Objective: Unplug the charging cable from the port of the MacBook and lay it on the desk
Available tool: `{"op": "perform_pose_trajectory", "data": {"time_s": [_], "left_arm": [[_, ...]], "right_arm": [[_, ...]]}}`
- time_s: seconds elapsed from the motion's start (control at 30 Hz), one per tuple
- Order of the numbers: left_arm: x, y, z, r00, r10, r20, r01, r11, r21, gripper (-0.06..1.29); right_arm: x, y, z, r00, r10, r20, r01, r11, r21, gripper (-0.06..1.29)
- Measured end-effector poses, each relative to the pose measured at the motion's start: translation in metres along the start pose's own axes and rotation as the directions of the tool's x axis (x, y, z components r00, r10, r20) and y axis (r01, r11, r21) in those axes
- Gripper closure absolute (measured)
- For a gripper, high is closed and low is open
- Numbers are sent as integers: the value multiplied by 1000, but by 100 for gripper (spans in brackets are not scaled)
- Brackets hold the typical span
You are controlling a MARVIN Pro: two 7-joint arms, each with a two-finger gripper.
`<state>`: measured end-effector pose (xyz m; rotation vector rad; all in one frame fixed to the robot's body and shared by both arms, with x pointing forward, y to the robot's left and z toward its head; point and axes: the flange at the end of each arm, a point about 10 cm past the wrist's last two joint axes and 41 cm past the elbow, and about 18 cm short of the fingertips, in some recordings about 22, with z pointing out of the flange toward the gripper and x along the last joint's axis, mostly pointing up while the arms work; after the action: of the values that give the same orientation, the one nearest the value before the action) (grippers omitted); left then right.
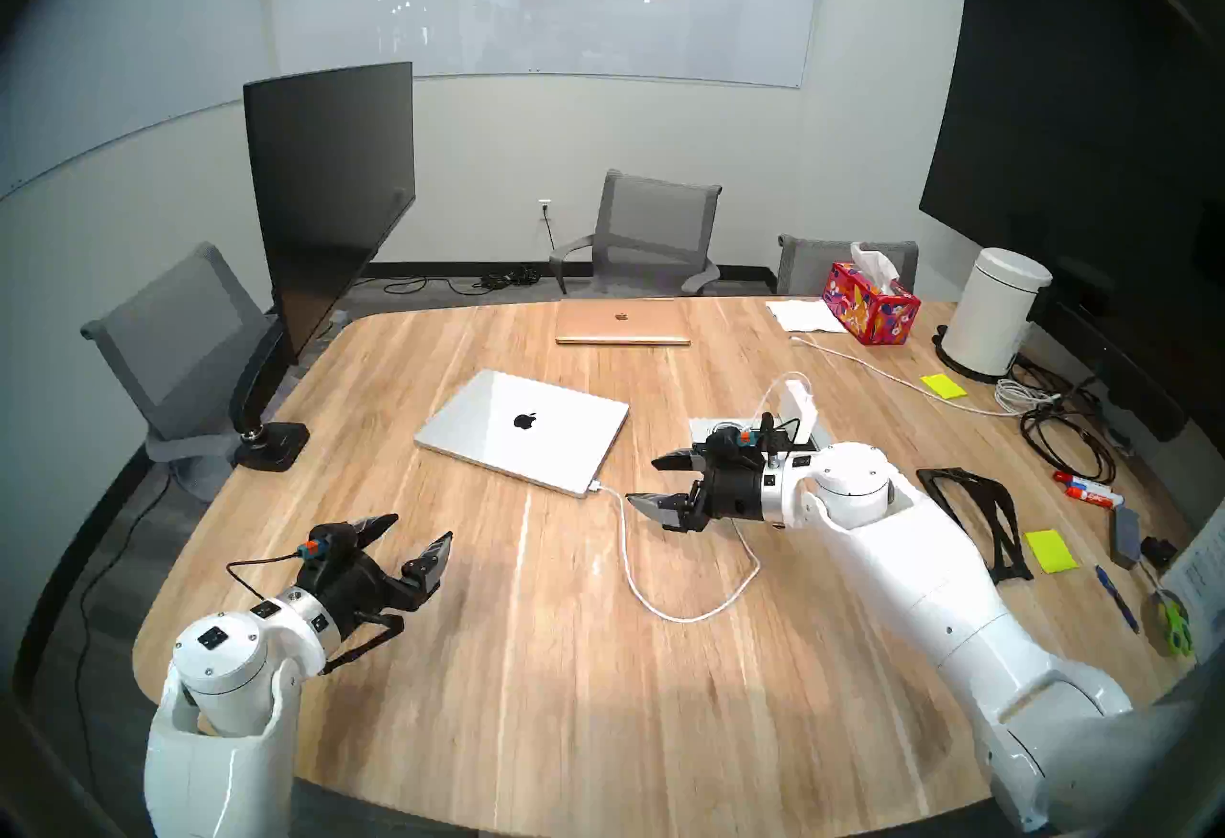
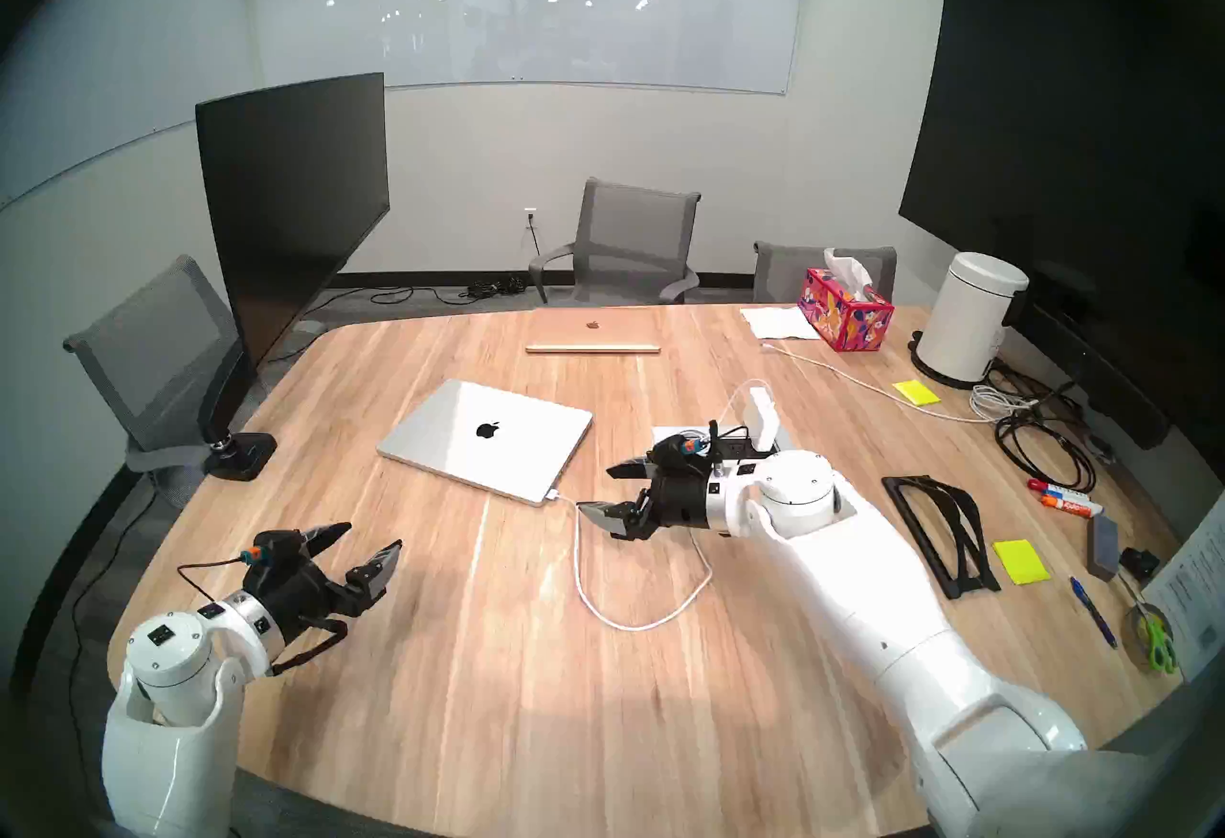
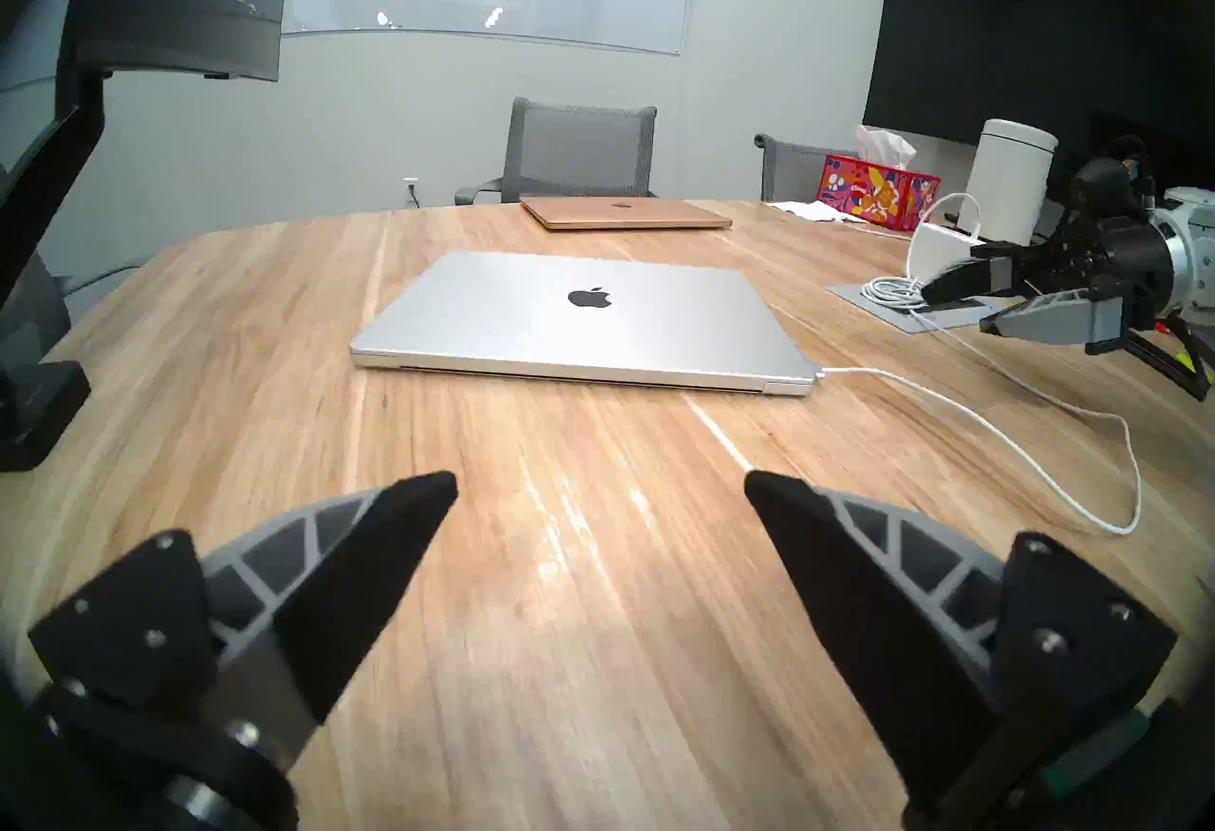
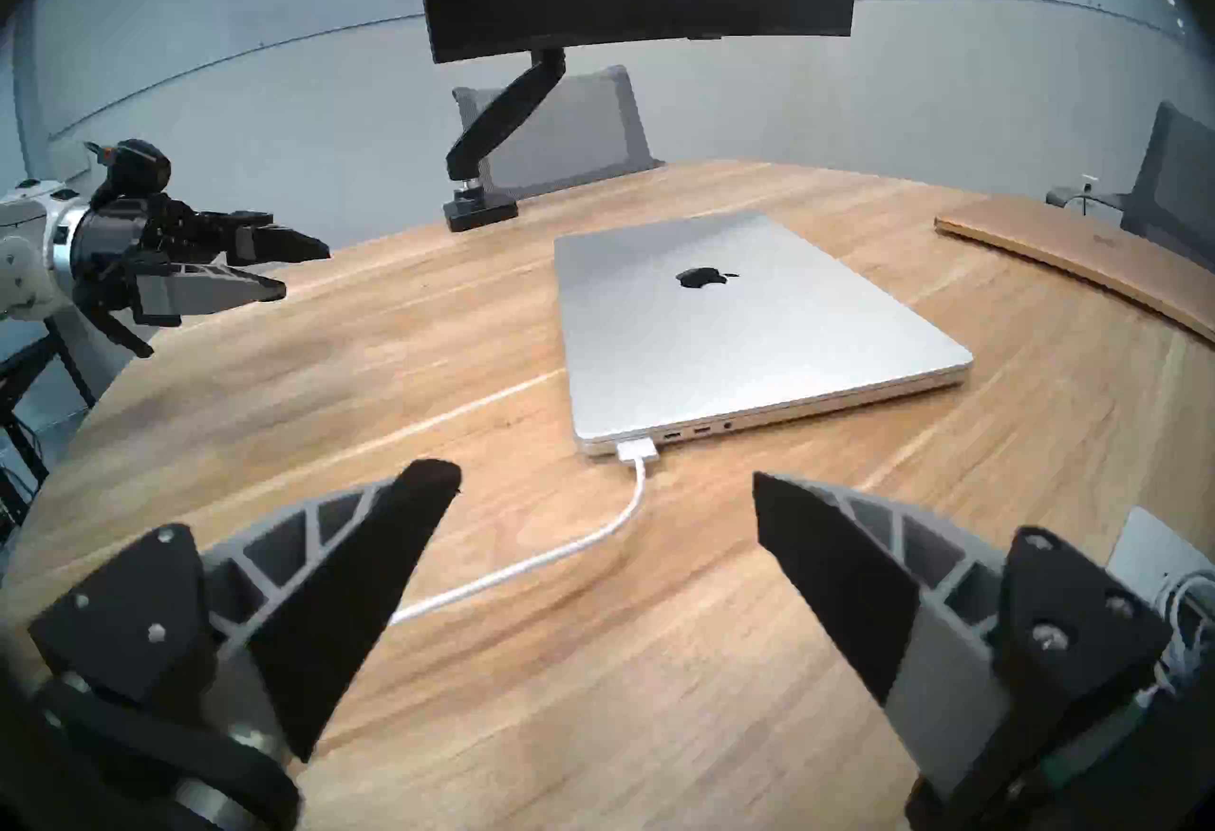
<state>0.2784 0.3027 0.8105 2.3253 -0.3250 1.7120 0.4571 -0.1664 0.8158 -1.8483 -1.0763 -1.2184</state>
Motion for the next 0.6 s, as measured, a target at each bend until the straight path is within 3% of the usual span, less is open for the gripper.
{"op": "perform_pose_trajectory", "data": {"time_s": [0.6], "left_arm": [[0,0,0,1000,0,0,0,1000,0,3]], "right_arm": [[-3,-3,19,996,-42,82,39,999,36,1]]}}
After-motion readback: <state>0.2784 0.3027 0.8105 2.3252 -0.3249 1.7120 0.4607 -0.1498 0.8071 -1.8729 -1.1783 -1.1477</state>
